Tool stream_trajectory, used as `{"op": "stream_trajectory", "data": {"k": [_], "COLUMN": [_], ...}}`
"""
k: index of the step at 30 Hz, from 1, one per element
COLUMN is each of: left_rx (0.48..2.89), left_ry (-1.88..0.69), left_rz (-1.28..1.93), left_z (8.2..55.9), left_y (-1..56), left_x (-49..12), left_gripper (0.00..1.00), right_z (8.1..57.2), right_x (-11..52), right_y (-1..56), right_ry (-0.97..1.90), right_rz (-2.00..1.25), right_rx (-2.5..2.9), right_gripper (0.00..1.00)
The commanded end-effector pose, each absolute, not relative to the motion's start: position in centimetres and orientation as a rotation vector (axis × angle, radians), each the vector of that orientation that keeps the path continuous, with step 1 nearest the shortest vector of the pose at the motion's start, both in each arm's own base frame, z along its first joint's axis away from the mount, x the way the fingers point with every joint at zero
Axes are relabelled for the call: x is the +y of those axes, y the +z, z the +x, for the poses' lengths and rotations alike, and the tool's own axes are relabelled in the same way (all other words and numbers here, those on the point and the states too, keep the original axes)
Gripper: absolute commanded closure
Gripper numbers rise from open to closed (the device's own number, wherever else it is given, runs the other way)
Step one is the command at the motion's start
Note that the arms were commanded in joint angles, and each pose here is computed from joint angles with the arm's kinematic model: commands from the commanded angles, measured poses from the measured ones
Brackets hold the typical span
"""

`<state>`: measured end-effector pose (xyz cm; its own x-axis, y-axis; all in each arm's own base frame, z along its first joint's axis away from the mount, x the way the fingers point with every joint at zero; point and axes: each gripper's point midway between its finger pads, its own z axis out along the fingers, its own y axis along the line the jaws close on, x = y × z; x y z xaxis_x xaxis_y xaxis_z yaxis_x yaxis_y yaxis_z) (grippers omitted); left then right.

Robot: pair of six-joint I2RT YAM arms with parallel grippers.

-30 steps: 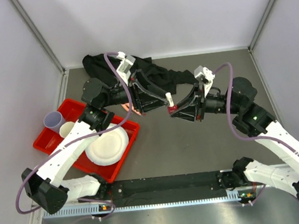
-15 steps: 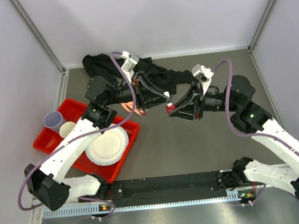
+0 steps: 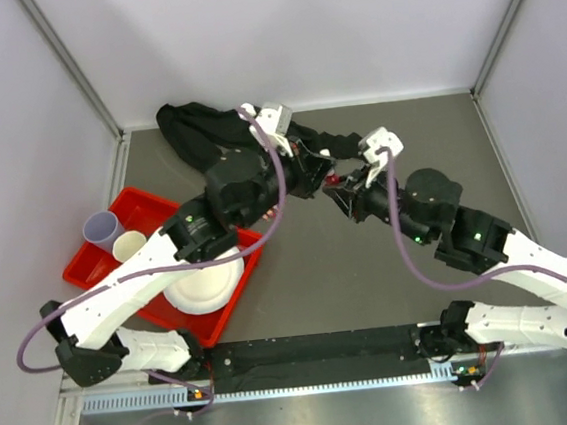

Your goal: Paint the nails

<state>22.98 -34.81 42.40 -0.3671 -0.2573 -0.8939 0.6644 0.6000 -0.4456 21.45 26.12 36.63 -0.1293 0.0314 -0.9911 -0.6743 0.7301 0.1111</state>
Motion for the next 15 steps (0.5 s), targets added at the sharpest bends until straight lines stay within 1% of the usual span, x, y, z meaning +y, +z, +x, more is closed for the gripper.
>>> {"op": "stream_trajectory", "data": {"k": [1,3,4,5,6,8,9,12,14,15], "left_rx": [1.762,1.781,1.768,1.750,1.706,1.664,1.621,1.577,1.574,1.553], "left_ry": [-0.781,-0.786,-0.816,-0.848,-0.893,-0.928,-0.980,-1.033,-1.101,-1.111], "left_rz": [0.085,0.116,0.155,0.256,0.277,0.325,0.356,0.408,0.440,0.410], "left_z": [25.9,25.9,25.4,24.6,24.0,23.4,22.7,22.3,22.0,22.8], "left_y": [40.5,40.2,40.9,41.2,42.6,43.2,44.5,45.7,45.6,46.3], "left_x": [-34.4,-35.1,-35.5,-36.3,-36.2,-36.0,-35.7,-34.2,-33.7,-32.1], "left_gripper": [1.00,1.00,0.96,0.90,0.68,0.48,0.39,0.29,0.27,0.25], "right_z": [25.3,24.9,24.6,24.3,23.6,23.0,22.4,21.4,21.0,20.4], "right_x": [22.9,23.4,23.6,23.9,24.5,24.9,25.3,25.2,24.6,24.9], "right_y": [35.2,35.7,35.5,35.5,35.9,35.6,35.6,35.5,36.0,36.2], "right_ry": [0.273,0.320,0.339,0.363,0.423,0.485,0.530,0.617,0.657,0.693], "right_rz": [-0.405,-0.422,-0.450,-0.462,-0.494,-0.534,-0.560,-0.592,-0.599,-0.632], "right_rx": [1.639,1.620,1.613,1.607,1.590,1.579,1.563,1.545,1.533,1.521], "right_gripper": [1.00,1.00,1.00,1.00,1.00,1.00,1.00,1.00,1.00,1.00]}}
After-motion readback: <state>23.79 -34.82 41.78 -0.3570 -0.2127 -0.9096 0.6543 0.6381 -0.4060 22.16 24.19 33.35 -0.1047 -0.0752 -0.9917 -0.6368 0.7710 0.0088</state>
